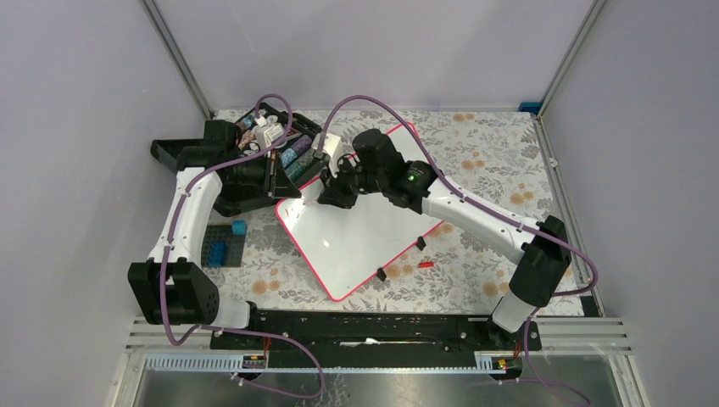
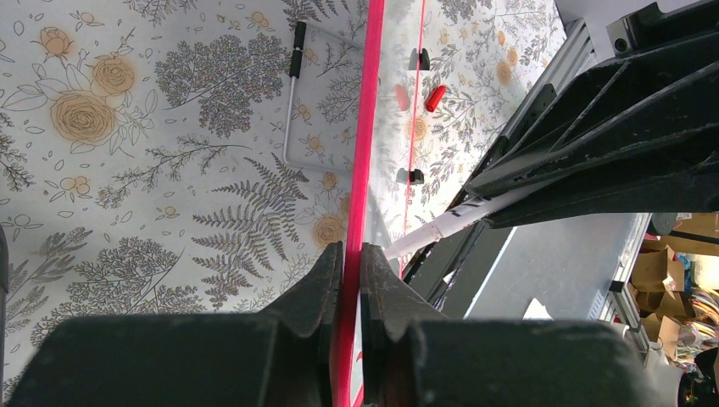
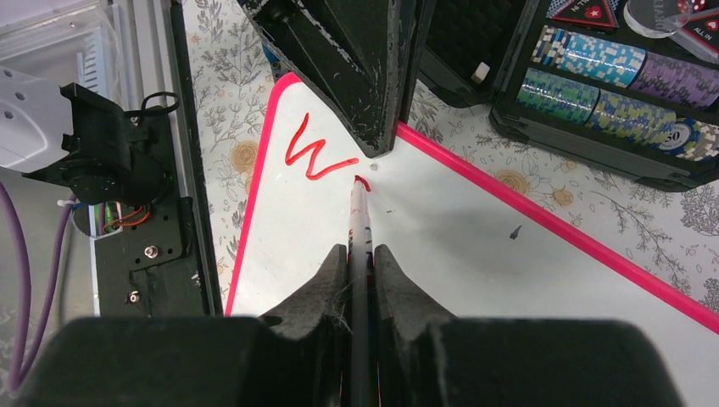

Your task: Write a sentence on the whiteboard

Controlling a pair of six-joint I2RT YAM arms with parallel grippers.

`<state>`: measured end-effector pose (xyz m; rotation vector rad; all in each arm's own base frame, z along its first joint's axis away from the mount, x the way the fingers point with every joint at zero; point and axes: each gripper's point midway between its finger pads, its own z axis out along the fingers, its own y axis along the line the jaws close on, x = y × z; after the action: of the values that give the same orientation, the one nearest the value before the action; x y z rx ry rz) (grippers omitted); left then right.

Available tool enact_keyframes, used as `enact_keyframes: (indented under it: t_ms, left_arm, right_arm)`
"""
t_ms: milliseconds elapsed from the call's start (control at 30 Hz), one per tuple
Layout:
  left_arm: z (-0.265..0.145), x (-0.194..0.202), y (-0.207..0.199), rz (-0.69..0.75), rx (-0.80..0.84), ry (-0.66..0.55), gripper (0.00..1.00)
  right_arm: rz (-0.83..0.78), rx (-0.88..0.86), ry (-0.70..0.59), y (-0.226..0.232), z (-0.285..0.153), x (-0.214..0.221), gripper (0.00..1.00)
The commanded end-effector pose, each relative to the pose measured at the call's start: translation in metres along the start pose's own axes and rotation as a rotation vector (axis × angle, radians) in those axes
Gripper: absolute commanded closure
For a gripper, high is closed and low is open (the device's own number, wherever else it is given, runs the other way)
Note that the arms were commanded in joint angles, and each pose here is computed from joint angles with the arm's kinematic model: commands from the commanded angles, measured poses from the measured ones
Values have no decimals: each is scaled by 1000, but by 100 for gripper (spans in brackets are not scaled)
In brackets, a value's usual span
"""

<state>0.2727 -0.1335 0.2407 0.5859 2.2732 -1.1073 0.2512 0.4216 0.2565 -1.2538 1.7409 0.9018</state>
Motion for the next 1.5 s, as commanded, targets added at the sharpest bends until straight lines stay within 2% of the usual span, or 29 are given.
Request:
enact_keyframes:
  t_ms: [0,800,1467]
  left_arm:
    - [-4,-8,2,65,-41,-18,100]
    - [-3,-8,3,68,-43,-16,100]
    - [-5,-7,2,72,-44,-14,100]
  right_arm:
    - [-43,3,-17,4,3,-11,100]
    - [-84,39,27,4,-8,13,100]
    - [-95,117,-12,-20,-12,-9,100]
